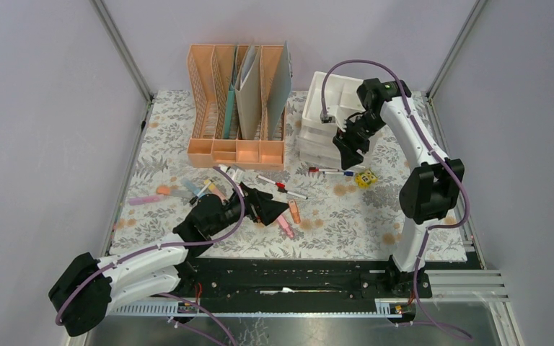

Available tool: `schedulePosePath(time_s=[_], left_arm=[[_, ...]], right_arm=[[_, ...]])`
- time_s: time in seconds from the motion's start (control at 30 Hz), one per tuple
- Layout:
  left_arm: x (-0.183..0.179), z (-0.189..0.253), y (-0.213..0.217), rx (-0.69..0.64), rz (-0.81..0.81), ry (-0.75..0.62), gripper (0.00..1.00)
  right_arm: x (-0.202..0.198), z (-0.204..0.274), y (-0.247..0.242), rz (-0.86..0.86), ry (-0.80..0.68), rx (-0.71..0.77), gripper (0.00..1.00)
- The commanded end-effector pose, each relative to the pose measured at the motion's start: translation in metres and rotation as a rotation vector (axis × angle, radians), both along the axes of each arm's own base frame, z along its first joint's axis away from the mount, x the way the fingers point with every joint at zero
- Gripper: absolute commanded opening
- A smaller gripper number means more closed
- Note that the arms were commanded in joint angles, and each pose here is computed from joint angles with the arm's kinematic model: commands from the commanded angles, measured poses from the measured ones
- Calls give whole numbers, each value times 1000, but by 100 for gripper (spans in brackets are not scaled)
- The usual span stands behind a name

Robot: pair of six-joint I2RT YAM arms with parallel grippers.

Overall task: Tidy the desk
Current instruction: Open the drawer in the storage box.

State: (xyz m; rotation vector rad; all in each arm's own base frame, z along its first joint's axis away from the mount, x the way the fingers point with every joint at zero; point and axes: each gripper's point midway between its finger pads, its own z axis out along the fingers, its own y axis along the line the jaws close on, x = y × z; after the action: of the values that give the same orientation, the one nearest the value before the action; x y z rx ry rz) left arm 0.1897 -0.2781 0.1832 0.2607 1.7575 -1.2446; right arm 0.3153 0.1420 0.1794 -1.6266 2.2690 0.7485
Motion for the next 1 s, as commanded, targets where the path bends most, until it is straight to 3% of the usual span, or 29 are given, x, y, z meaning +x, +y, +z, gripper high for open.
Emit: schedulePosePath(time_s=[0.0,0.13,0.43,0.5,0.77,0.83,0.97], left_arm=[[0,15,-2,-30,-19,-50,99],[1,18,-6,-32,-30,-49,99],[-2,21,-2,-40,-26,-51,99],[-2,21,-1,-40,-22,-53,99],[-3,19,1,-41,-22,-52,99],[-3,19,1,-40,-21,-53,99],[-3,20,1,-41,-20,-55,99]], right_arm=[[-24,33,16,4,13,95,67],[-14,48,17,-39,-41,98,80],[21,78,19,-193,-209,131,80],[26,81,19,-224,-234,136,72],[58,48,-12,-348,-367,-32,16],[59,40,-16,-347,-366,-59,9],[69,24,-25,-345,-394,-113,9]])
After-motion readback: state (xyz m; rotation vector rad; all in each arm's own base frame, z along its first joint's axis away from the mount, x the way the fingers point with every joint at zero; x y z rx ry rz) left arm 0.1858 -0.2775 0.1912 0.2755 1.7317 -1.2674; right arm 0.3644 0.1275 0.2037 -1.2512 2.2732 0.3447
